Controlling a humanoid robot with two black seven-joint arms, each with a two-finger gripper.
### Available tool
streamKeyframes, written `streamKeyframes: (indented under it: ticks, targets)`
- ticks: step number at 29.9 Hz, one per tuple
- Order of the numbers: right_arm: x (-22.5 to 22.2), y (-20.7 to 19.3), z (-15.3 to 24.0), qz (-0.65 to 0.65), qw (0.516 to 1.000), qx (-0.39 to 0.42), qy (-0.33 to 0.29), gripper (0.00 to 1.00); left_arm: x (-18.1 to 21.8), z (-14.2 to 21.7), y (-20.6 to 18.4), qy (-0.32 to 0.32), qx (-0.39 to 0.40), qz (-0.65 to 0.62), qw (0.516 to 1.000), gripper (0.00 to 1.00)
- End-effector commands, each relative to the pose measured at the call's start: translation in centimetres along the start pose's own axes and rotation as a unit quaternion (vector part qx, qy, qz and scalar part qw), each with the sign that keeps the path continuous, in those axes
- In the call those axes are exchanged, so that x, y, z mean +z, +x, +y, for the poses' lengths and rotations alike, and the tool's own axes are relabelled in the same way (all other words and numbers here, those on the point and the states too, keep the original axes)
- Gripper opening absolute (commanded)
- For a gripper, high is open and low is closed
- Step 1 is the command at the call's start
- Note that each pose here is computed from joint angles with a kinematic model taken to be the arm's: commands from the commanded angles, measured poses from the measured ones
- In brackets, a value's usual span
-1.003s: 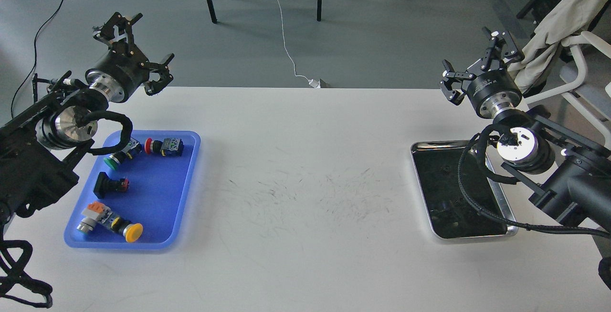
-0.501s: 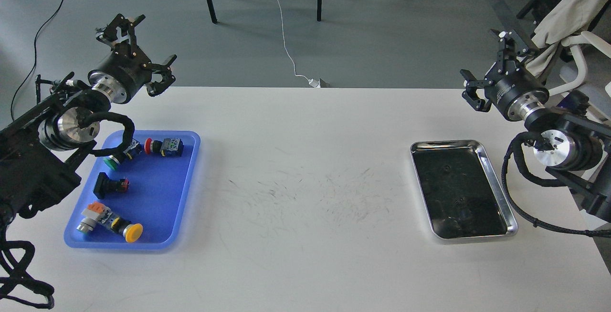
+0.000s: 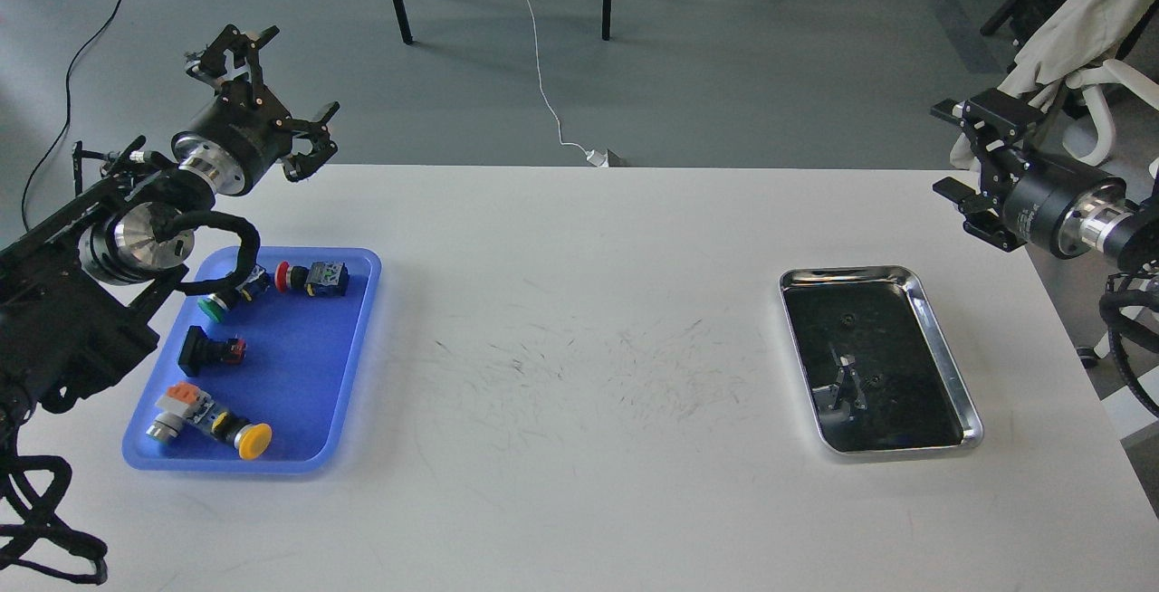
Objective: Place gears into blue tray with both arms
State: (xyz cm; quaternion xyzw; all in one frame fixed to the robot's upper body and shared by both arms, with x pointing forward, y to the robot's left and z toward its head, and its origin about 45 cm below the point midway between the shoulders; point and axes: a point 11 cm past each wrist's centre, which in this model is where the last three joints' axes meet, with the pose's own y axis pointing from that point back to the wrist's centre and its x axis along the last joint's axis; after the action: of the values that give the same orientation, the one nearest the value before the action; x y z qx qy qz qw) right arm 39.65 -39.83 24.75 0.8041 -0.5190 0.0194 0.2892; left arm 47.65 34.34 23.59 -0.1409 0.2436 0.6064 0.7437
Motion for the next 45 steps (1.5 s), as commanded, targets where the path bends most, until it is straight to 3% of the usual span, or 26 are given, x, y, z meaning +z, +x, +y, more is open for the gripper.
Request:
streamKeyframes:
  ticks: [1,12,16,23,37,40,45]
  targets:
    - [0.5,0.6,0.7,0.052,0.998,-0.014,-0.029,0.99,0.2,0.1,0.1,-0.002,-0.001,-0.001,1.000,0.99]
    - [-0.8,1.1,1.9,0.186,0.978,-0.085,-0.048,0.96,0.5,0.1,0.0,-0.006,-0.004,0.002,1.000,0.99]
    - [-3.7,1.9,2.2,0.212,0.969,-0.122,-0.043,0.96,0.6,0.1,0.0,-0.007,-0.005,0.002,1.000,0.99]
    - [-4.6,4.6,2.8,0.215,0.971,-0.094,-0.050,0.96,0.6,0.1,-0.1,-0.007,-0.006,0.002,1.000,0.99]
    - [-5.4,3.7,1.4,0.247,0.961,-0.103,-0.065,0.99,0.6,0.0,-0.2,-0.009,-0.007,0.003,1.000,0.99]
    - [-4.8,3.4,1.3,0.285,0.949,-0.113,-0.079,0.99,0.6,0.0,-0.2,-0.009,-0.010,0.004,1.000,0.99]
    - [-4.2,2.8,1.2,0.449,0.874,-0.143,-0.118,0.98,0.6,0.0,-0.2,-0.010,-0.011,0.004,1.000,0.99]
